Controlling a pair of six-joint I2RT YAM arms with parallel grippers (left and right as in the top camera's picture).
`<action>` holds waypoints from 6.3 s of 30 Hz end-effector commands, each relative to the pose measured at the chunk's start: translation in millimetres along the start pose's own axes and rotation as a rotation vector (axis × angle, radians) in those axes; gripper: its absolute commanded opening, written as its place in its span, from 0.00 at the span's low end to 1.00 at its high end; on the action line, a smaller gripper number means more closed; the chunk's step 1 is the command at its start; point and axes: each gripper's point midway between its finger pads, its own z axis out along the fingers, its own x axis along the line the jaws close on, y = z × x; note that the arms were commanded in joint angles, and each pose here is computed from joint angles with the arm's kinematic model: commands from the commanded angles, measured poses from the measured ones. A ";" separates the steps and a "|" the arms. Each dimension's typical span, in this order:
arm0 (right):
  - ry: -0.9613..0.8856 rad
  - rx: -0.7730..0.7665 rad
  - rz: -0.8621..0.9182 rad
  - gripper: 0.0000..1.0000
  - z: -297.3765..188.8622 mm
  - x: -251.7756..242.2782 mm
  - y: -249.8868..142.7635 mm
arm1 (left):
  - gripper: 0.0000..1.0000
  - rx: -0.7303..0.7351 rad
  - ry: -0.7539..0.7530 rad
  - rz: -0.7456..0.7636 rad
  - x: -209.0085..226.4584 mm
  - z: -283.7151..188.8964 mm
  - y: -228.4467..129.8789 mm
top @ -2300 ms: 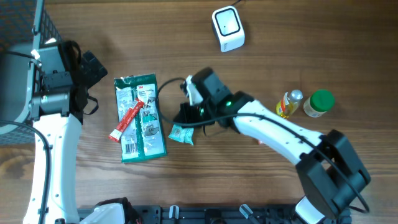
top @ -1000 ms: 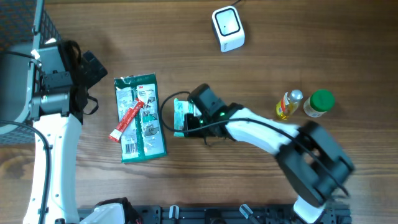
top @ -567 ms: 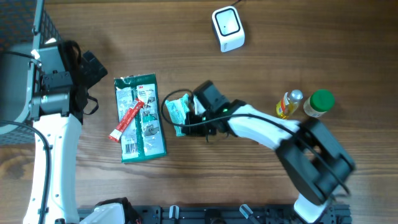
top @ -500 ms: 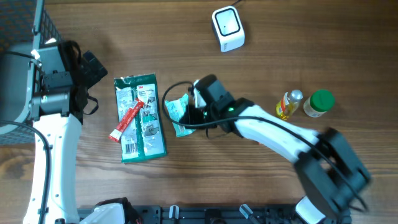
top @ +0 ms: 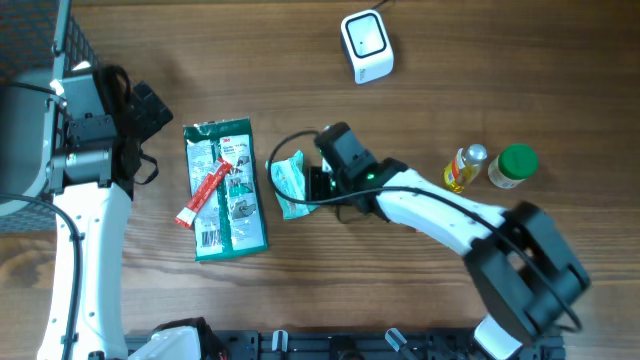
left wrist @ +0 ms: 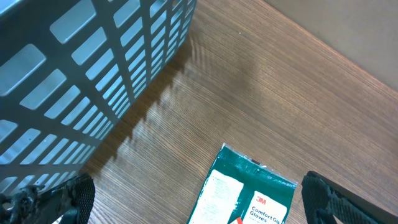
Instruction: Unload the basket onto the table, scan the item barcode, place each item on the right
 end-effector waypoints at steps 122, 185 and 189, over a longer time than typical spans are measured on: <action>-0.165 -0.196 -0.365 0.45 29.3 10.6 40.3 | 1.00 -0.009 0.004 0.004 1.4 -0.8 3.0; 0.024 0.102 0.199 0.25 -1.3 31.2 -74.6 | 1.00 -0.009 0.004 0.004 1.4 -0.8 3.0; 0.082 0.098 0.110 0.25 -3.3 43.4 -71.1 | 1.00 -0.009 0.004 0.004 1.4 -0.8 3.0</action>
